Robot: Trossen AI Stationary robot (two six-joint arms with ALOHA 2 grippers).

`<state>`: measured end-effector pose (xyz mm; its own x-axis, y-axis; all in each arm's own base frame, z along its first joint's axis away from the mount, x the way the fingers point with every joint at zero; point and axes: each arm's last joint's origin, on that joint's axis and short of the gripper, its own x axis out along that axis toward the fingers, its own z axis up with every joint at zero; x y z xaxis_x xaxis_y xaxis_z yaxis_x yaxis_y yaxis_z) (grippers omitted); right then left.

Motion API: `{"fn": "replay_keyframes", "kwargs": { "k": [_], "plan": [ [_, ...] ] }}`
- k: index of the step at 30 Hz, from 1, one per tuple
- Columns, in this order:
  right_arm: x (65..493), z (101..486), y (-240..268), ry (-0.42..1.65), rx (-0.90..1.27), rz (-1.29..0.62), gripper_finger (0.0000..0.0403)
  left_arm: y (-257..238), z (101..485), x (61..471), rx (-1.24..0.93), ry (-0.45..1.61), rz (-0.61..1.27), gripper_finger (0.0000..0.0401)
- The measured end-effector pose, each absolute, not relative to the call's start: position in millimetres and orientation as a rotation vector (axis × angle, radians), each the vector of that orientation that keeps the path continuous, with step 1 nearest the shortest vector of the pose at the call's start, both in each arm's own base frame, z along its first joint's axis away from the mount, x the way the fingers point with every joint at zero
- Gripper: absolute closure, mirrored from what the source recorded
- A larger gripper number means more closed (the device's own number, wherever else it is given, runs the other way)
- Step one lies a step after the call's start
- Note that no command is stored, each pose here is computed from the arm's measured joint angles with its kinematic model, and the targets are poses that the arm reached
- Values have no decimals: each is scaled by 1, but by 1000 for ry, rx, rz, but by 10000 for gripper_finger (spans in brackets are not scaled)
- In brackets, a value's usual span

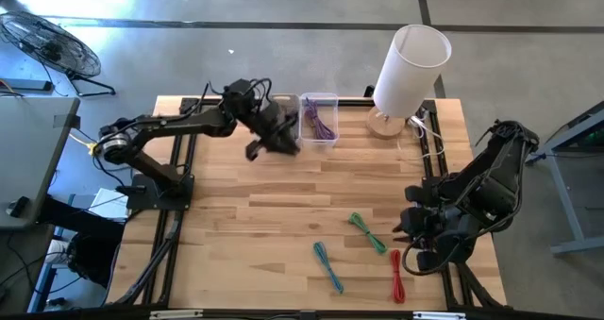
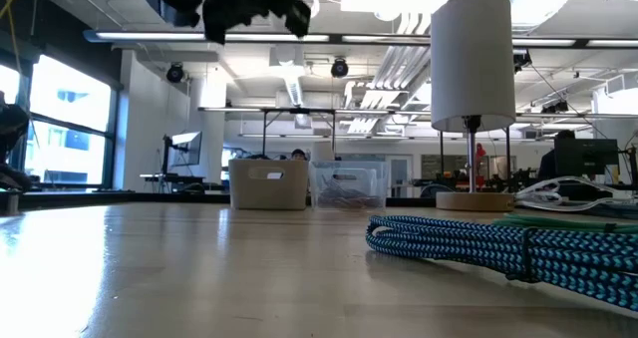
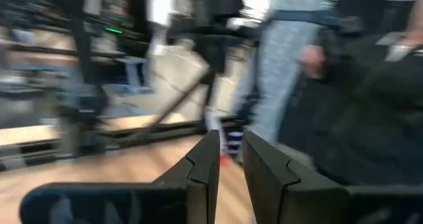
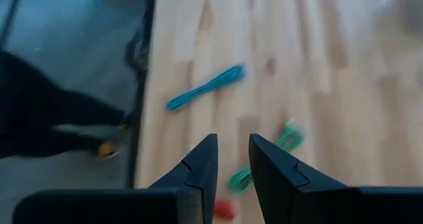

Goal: Pick & Place USB Port
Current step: Put the red USB cable into the transparent bin

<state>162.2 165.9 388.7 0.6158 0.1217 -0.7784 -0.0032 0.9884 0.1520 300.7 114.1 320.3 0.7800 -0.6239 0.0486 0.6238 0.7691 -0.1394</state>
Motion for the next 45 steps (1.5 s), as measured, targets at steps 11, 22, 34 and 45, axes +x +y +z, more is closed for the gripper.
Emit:
{"fn": "replay_keyframes", "kwargs": {
  "k": [11, 22, 34, 45],
  "plan": [
    [157, 385, 170, 1119, 622, -31, 325, 35, 323, 287, -208, 217, -826, 391],
    [185, 344, 208, 1315, 774, -254, 325, -27, 307, 247, -28, 600, -658, 400],
    [215, 272, 246, 1461, 792, -639, 324, -73, 313, 226, 114, 629, -598, 400],
    [216, 259, 250, 1527, 844, -787, 235, -83, 310, 221, 128, 669, -634, 400]
  ]
}}
